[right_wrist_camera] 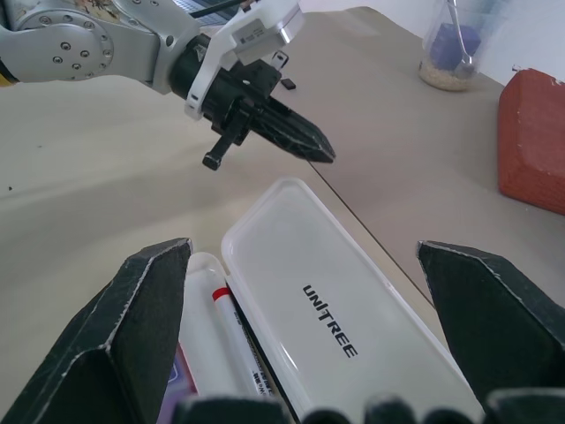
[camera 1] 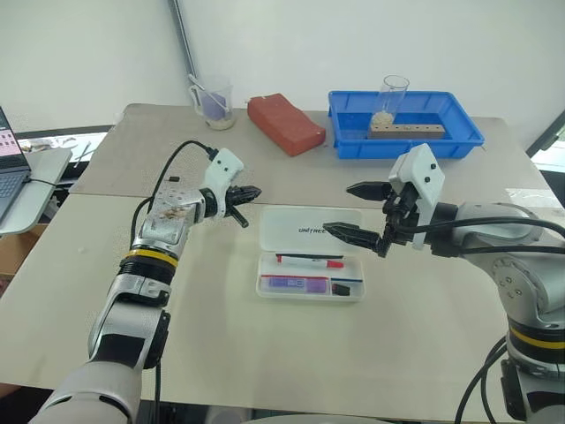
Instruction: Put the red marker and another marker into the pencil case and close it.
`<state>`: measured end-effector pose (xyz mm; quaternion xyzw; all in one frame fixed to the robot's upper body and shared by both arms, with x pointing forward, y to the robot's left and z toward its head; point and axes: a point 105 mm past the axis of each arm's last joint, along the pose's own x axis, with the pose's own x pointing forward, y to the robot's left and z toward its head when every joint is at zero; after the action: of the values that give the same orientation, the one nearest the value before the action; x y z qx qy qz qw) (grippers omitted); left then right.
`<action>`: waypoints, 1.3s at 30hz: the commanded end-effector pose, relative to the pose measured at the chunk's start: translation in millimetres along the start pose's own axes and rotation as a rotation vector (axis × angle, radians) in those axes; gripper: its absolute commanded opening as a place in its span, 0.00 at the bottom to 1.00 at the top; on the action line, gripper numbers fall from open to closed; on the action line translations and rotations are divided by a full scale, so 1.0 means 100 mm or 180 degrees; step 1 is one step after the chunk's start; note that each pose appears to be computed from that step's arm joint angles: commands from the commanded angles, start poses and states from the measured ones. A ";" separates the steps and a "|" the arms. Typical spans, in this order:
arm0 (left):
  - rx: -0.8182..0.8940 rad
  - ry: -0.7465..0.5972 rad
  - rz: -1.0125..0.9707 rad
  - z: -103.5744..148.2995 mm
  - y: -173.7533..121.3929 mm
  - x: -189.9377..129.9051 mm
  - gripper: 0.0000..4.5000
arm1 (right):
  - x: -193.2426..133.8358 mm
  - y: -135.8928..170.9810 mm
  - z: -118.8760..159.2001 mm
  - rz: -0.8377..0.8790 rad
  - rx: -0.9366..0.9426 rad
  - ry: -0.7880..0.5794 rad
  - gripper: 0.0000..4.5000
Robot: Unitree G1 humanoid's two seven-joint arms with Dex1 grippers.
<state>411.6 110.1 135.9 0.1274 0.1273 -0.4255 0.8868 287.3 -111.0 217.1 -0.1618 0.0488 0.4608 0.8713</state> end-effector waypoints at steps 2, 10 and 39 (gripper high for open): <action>-0.0027 -0.0006 -0.0354 0.17 -0.10 -0.01 0.01 | -0.04 -0.02 0.11 -0.0046 -0.0151 -0.0069 1.00; 0.0091 0.0068 -0.1101 0.23 -0.37 -0.25 0.01 | -0.07 -0.04 0.10 0.0031 -0.0209 -0.0020 1.00; 0.1410 0.0202 -0.1391 0.02 -0.90 -0.47 0.49 | -0.36 0.04 -0.68 0.0581 -0.0220 0.0971 1.00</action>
<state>310.3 84.7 119.7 0.3026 0.1155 -0.6308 0.7051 264.6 -158.2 144.2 -0.2343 0.2097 0.5115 0.7997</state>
